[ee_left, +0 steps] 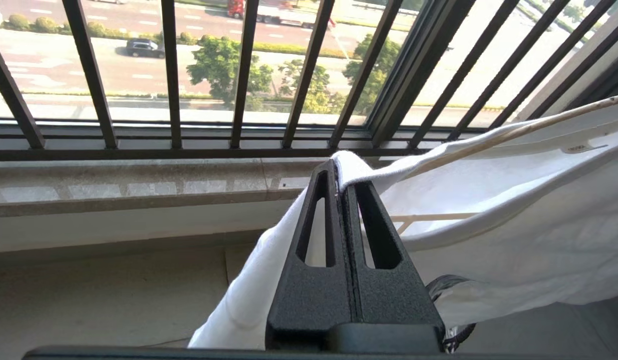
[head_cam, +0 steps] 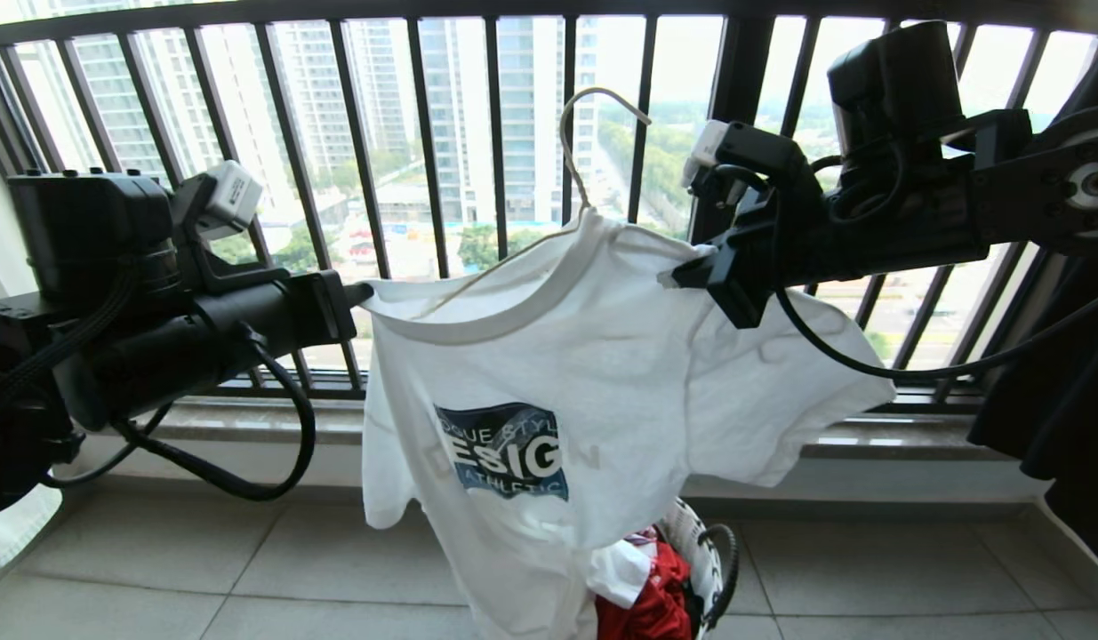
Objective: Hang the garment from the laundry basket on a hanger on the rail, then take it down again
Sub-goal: Hang the clothes on the clothes rack
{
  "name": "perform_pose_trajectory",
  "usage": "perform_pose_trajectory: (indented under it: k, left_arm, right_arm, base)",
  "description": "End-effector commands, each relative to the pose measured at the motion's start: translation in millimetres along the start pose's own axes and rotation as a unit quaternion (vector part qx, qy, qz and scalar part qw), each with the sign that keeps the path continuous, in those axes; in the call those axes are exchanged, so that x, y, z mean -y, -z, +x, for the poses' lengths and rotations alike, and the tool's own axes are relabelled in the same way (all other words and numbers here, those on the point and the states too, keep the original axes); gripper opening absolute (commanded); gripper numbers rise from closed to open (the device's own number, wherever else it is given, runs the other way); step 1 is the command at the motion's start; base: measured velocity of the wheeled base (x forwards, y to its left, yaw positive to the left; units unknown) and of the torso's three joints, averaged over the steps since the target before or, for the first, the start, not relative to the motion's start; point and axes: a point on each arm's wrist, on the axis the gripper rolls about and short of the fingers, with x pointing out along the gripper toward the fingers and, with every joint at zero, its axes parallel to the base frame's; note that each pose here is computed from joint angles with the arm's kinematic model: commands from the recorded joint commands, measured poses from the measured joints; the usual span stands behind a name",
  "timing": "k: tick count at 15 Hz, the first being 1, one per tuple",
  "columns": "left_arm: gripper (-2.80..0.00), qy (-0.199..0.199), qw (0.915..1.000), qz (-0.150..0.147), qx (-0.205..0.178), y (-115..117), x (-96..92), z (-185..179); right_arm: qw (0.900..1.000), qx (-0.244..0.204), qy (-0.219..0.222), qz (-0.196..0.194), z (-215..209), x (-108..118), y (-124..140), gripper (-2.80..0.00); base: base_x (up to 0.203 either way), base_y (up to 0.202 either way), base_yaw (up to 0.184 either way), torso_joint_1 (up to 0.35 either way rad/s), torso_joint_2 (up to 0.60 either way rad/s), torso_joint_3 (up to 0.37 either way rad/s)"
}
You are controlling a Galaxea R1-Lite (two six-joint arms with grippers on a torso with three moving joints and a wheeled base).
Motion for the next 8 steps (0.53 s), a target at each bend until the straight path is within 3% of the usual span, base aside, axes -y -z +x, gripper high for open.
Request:
perform_pose_trajectory:
  k: [1, 5, 8]
  left_arm:
    - [-2.80, 0.009, 0.9999, 0.002, 0.011, -7, 4.9, 5]
    - [-2.80, 0.022, 0.9997, 0.004, -0.002, -22, 18.6, 9]
    - [-2.80, 0.018, 0.9988, 0.044, -0.011, -25, 17.8, 22]
  right_arm:
    - [1.000, -0.008, -0.007, 0.000, 6, -2, 4, -2.80]
    - [1.000, -0.015, -0.009, 0.001, 11, -3, 7, -2.80]
    - [1.000, -0.016, -0.015, 0.001, 5, -7, 8, -2.80]
  base:
    - [0.000, 0.000, 0.000, 0.000, 0.00, 0.000]
    - [0.000, 0.000, 0.000, 0.000, 0.00, 0.000]
    - [0.000, 0.000, 0.000, 0.000, 0.00, 0.000]
